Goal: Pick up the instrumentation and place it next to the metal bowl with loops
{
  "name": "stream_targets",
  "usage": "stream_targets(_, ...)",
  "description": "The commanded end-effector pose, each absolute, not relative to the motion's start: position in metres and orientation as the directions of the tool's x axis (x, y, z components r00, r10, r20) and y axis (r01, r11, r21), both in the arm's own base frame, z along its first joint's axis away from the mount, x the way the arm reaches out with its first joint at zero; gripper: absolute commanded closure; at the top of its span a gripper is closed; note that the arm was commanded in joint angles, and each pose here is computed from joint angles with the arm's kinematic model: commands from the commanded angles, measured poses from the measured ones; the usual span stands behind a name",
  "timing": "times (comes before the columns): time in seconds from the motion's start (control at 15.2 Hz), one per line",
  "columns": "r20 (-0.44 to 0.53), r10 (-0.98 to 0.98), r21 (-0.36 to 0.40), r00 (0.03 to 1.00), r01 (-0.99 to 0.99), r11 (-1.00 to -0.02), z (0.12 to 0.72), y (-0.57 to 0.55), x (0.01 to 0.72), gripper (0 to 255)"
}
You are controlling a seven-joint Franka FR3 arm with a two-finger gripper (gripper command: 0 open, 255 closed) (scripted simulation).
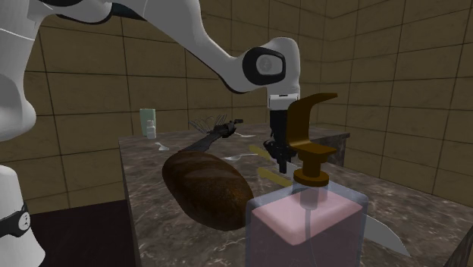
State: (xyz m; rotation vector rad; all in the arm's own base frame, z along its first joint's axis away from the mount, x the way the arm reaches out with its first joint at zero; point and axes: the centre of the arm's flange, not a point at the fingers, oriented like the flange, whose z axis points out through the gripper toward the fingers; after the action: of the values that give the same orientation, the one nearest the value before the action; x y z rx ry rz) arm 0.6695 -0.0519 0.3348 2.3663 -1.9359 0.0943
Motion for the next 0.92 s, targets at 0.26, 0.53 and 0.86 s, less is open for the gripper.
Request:
stream_targets(0.26,0.100,-0.975,0.025,0.198,-0.980,-0.197,0.365,-0.052,0.669,255)
stream_targets(0.53,0.100,-0.975,0.025,0.198,-0.980,-0.197,0.386,-0.052,0.669,255)
stream_targets(0.86,0.100,-0.975,0.025,0.198,-0.980,-0.197,0.412,-0.052,0.669,255)
